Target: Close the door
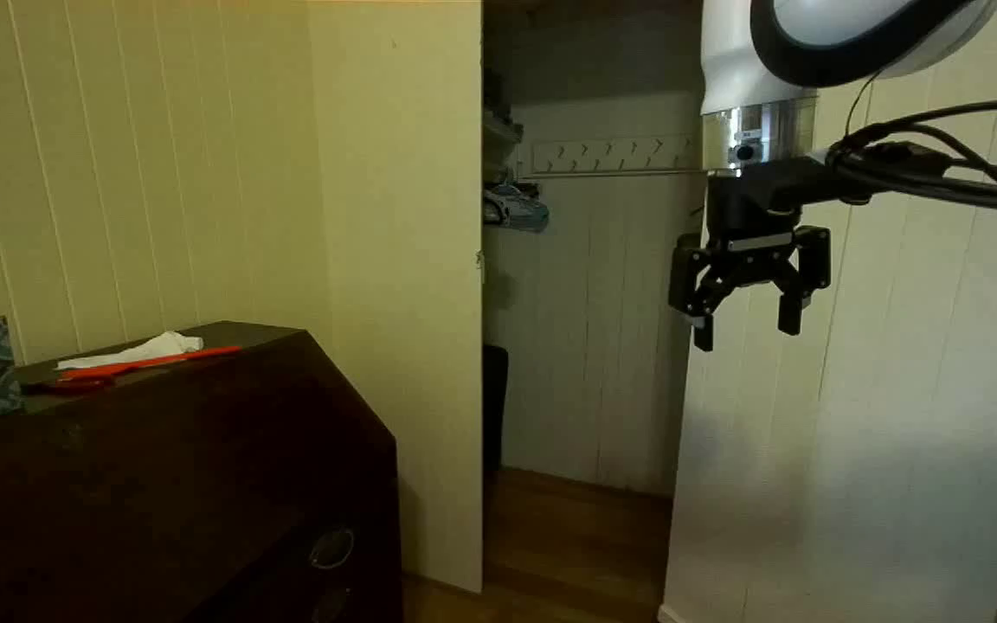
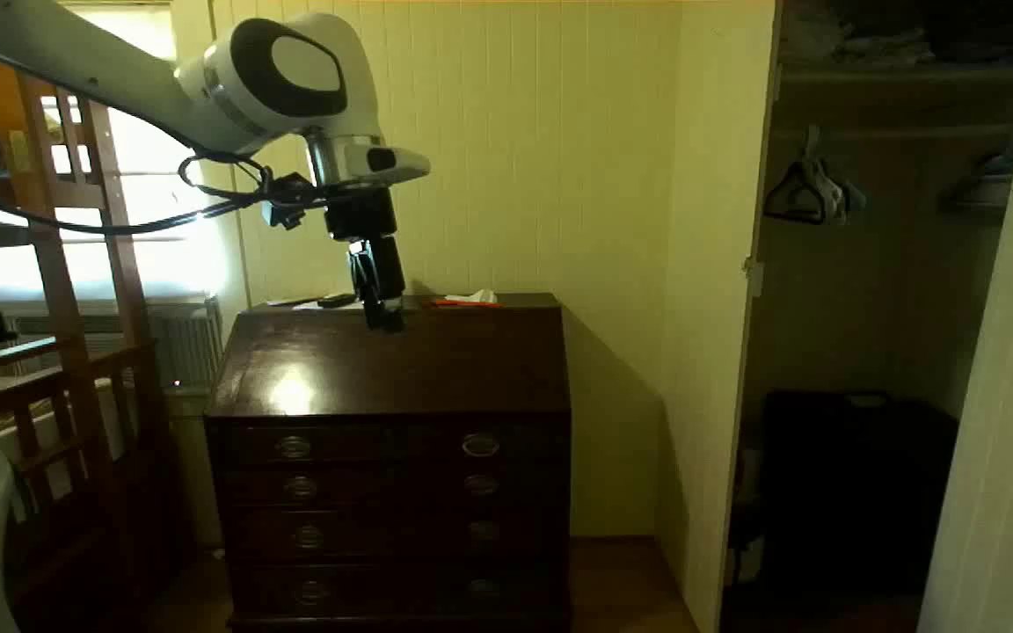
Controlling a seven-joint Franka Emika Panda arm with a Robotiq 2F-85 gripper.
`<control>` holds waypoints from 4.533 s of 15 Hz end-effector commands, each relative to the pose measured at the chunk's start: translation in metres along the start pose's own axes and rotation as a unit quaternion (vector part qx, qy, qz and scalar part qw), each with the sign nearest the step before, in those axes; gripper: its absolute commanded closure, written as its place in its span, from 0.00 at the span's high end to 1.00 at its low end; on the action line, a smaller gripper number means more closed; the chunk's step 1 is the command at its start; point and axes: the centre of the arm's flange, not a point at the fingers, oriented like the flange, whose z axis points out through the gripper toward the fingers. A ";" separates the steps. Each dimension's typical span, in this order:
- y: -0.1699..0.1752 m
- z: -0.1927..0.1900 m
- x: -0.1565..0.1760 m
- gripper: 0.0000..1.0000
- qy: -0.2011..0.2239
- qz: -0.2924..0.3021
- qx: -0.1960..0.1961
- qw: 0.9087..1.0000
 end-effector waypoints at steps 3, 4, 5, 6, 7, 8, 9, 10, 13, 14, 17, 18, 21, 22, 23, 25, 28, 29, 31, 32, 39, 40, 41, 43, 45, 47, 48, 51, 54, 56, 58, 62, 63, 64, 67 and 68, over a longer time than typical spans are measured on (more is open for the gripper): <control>0.000 0.000 0.000 1.00 0.000 0.000 0.000 1.000; 0.000 0.000 0.000 1.00 0.000 0.000 0.000 1.000; 0.004 -0.008 0.003 1.00 -0.007 0.005 0.018 1.000; 0.015 -0.021 0.010 1.00 -0.013 0.014 0.042 0.999; 0.029 -0.034 0.015 1.00 -0.016 0.023 0.066 0.997; 0.047 -0.049 0.020 1.00 -0.018 0.036 0.088 0.995; 0.064 -0.060 0.025 1.00 -0.019 0.046 0.110 0.993; 0.084 -0.071 0.030 1.00 -0.019 0.058 0.133 0.989; 0.142 -0.104 0.038 1.00 -0.023 0.087 0.208 0.974; 0.160 -0.117 0.035 1.00 -0.022 0.099 0.232 0.967; 0.194 -0.152 0.007 1.00 -0.007 0.129 0.274 0.953; 0.205 -0.162 -0.002 1.00 0.015 0.148 0.276 0.949; 0.248 -0.191 -0.026 1.00 0.062 0.217 0.286 0.931; 0.262 -0.199 -0.033 1.00 0.070 0.244 0.285 0.924; 0.241 -0.184 -0.015 1.00 0.062 0.202 0.275 0.938; 0.259 -0.194 -0.030 1.00 0.080 0.228 0.278 0.930; 0.261 -0.196 -0.033 1.00 0.082 0.234 0.279 0.928; 0.261 -0.196 -0.032 1.00 0.081 0.235 0.279 0.928; 0.256 -0.193 -0.028 1.00 0.127 0.236 0.263 0.927; 0.258 -0.197 -0.026 1.00 0.135 0.240 0.267 0.924; 0.317 -0.228 -0.046 1.00 0.144 0.306 0.297 0.893; 0.327 -0.232 -0.048 1.00 0.148 0.320 0.299 0.887; 0.335 -0.234 -0.050 1.00 0.150 0.329 0.302 0.882; 0.345 -0.237 -0.055 1.00 0.162 0.357 0.297 0.871; 0.353 -0.241 -0.059 1.00 0.178 0.388 0.298 0.854; 0.359 -0.245 -0.059 1.00 0.204 0.423 0.291 0.834; 0.361 -0.247 -0.060 1.00 0.211 0.433 0.289 0.827; 0.367 -0.252 -0.060 1.00 0.231 0.462 0.286 0.807; 0.372 -0.258 -0.061 1.00 0.255 0.479 0.289 0.789; 0.376 -0.262 -0.062 1.00 0.278 0.487 0.294 0.774; 0.380 -0.268 -0.064 1.00 0.291 0.491 0.299 0.765; 0.397 -0.282 -0.068 1.00 0.338 0.527 0.285 0.726; 0.409 -0.285 -0.068 1.00 0.347 0.545 0.268 0.715; 0.423 -0.287 -0.068 1.00 0.351 0.561 0.255 0.705; 0.463 -0.290 -0.075 1.00 0.373 0.606 0.215 0.669; 0.474 -0.291 -0.076 1.00 0.384 0.619 0.205 0.654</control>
